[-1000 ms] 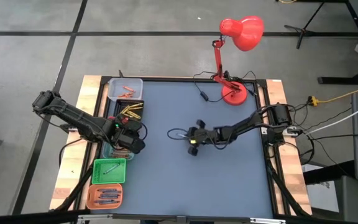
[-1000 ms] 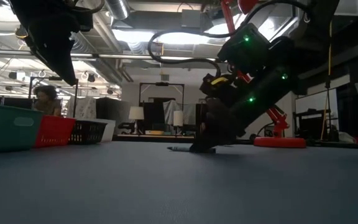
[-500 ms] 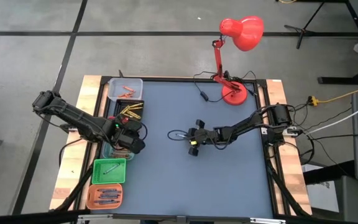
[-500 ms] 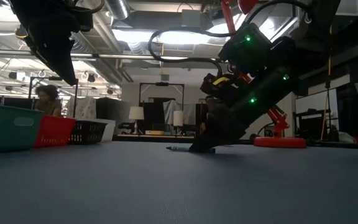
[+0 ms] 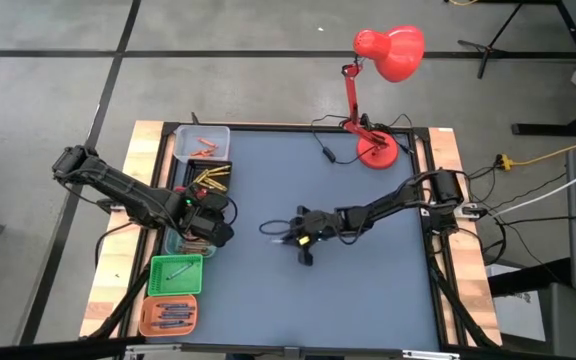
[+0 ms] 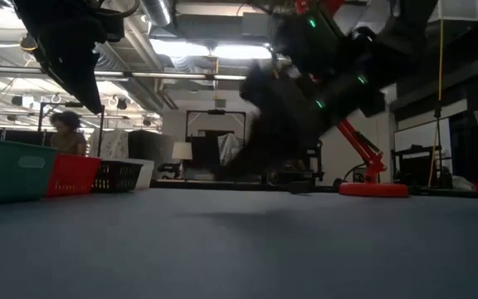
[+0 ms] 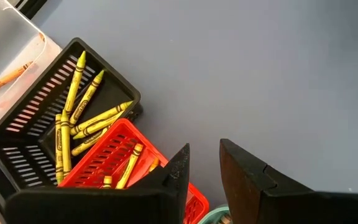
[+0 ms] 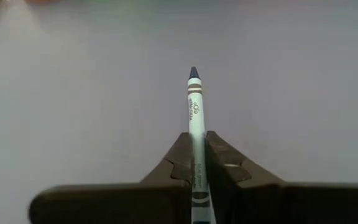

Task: Sort crayons
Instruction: Put the blue crayon into the green bin

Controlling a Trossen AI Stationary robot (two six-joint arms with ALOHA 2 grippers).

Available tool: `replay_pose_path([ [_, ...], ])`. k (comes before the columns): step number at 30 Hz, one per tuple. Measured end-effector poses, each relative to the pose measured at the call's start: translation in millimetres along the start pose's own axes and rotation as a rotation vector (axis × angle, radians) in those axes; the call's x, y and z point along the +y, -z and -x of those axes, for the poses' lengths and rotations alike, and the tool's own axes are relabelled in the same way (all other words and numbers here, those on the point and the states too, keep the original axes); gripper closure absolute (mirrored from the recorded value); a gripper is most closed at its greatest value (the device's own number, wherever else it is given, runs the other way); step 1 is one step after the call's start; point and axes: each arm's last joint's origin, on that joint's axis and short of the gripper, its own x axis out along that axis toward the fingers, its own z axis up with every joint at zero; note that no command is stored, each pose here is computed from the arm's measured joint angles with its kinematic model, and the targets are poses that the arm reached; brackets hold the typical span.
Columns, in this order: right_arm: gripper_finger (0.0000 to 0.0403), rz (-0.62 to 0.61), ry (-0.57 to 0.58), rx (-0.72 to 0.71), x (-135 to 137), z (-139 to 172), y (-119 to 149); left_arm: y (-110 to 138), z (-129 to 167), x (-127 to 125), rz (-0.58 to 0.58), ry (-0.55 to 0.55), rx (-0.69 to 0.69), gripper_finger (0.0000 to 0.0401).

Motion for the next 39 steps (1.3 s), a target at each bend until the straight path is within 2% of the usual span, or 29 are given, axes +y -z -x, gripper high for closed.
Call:
replay_pose_path([
  [5,0.0394,0.025,-0.059,-0.118,22.5,-4.2,-38.7,-0.3,0.0,0.2,0.000,-0.008,-0.012,0.0329],
  [9,0.0383,0.059,-0.112,-0.219,51.7,-6.3,-70.1,-0.6,0.0,0.5,0.000,-0.016,-0.022,0.0329],
  [19,0.0385,0.211,-0.152,-0.352,103.3,-47.0,-114.3,-8.7,-5.4,5.4,-0.108,-0.035,-0.023,0.0329],
  [31,0.0380,0.310,-0.155,-0.371,117.4,-106.8,-136.2,-26.6,-20.3,24.4,-0.168,-0.102,0.014,0.0329],
  [39,0.0380,0.359,-0.127,-0.435,105.8,-132.2,-146.9,-31.3,-24.3,30.0,-0.152,-0.118,0.022,0.0329],
])
